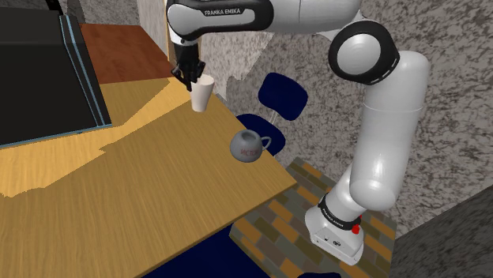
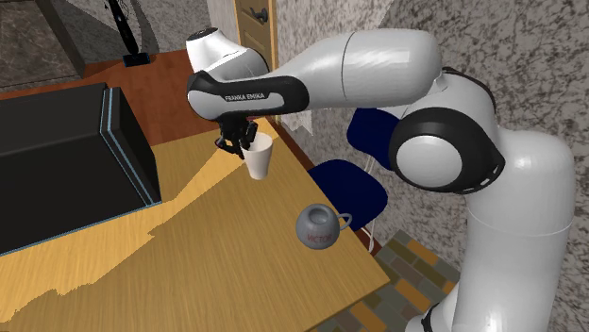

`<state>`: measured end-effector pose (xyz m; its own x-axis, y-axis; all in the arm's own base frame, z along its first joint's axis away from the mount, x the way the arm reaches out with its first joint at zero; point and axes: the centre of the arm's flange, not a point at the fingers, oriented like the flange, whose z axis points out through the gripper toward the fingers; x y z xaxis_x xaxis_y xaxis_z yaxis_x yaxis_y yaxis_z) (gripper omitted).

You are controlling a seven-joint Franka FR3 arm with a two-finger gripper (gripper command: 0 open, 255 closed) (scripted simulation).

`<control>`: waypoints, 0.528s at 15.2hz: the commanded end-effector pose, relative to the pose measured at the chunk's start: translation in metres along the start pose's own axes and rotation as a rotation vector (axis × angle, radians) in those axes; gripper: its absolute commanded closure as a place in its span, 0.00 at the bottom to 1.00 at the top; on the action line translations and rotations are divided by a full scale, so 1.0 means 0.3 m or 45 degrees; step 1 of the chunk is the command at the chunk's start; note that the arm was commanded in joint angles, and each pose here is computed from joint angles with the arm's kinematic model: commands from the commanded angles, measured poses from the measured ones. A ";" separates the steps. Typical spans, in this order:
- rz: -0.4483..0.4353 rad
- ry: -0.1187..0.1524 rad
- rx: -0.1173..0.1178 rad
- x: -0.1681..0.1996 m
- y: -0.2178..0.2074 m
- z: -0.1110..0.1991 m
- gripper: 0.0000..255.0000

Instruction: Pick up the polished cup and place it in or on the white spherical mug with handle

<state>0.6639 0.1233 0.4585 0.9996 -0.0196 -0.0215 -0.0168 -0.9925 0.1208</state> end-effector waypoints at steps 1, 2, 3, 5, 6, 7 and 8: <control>0.000 0.000 0.000 -0.003 0.002 -0.033 1.00; 0.000 0.000 0.000 -0.003 0.004 -0.050 1.00; 0.000 0.000 0.000 -0.004 0.006 -0.068 1.00; 0.000 0.000 0.000 -0.004 0.011 -0.103 1.00; 0.000 0.000 0.000 -0.005 0.013 -0.120 1.00; 0.000 0.000 0.000 -0.005 0.015 -0.137 1.00; 0.000 0.000 0.000 -0.006 0.017 -0.155 1.00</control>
<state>0.6637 0.1240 0.4992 0.9996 -0.0196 -0.0214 -0.0168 -0.9925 0.1207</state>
